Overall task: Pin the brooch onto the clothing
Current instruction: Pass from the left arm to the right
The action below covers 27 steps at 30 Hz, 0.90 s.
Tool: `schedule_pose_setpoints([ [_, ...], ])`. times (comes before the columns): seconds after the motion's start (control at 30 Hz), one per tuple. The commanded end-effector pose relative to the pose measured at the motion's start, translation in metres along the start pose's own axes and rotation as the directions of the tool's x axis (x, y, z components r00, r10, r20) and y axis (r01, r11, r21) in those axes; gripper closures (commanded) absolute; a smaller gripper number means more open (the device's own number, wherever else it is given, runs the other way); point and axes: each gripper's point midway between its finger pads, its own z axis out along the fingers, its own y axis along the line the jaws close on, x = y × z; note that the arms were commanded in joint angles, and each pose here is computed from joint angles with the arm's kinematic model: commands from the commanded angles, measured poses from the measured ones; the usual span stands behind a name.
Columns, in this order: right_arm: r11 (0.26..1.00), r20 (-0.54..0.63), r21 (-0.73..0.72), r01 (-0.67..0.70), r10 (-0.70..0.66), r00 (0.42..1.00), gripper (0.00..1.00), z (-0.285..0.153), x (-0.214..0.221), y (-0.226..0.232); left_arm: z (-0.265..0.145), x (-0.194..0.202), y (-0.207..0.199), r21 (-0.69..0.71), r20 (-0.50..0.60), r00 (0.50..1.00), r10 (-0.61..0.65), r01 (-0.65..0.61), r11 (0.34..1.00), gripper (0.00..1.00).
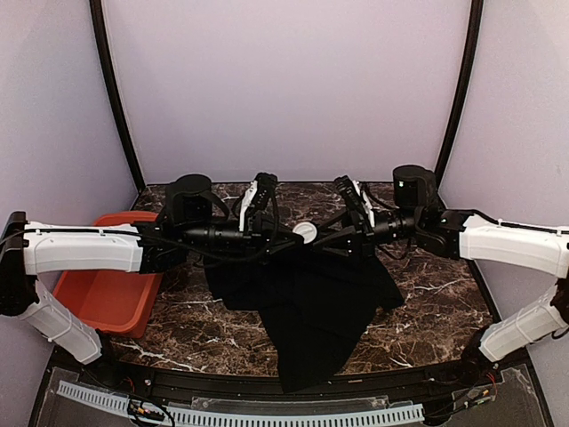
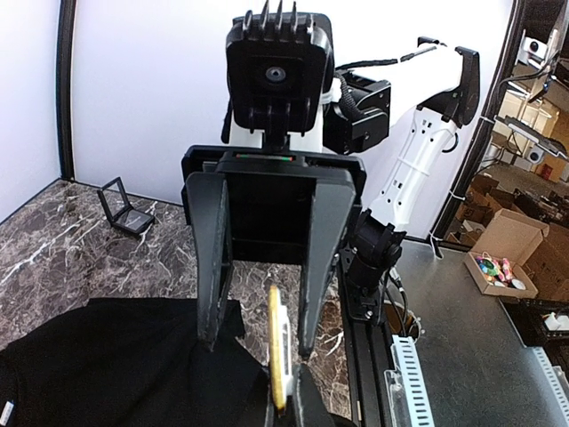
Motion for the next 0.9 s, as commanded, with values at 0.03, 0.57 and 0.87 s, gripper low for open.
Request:
schedule_pose_setpoints([
  [0.03,1.0,0.062,-0.008,0.019,-0.019,0.998,0.65,0.006,-0.023,-0.001,-0.006,-0.011,-0.007,0.024,0.059,0.998,0.007,-0.009,1.0,0.99],
  [0.57,0.998,0.087,-0.065,0.006,0.0,0.996,0.85,0.012,-0.033,0.007,-0.008,-0.01,-0.005,0.007,0.054,0.998,0.021,-0.021,1.0,0.99],
  [0.87,0.998,0.066,-0.061,0.005,-0.001,0.998,0.8,0.013,-0.025,0.007,-0.011,-0.013,-0.004,-0.011,0.069,0.997,0.032,-0.032,0.999,0.99],
])
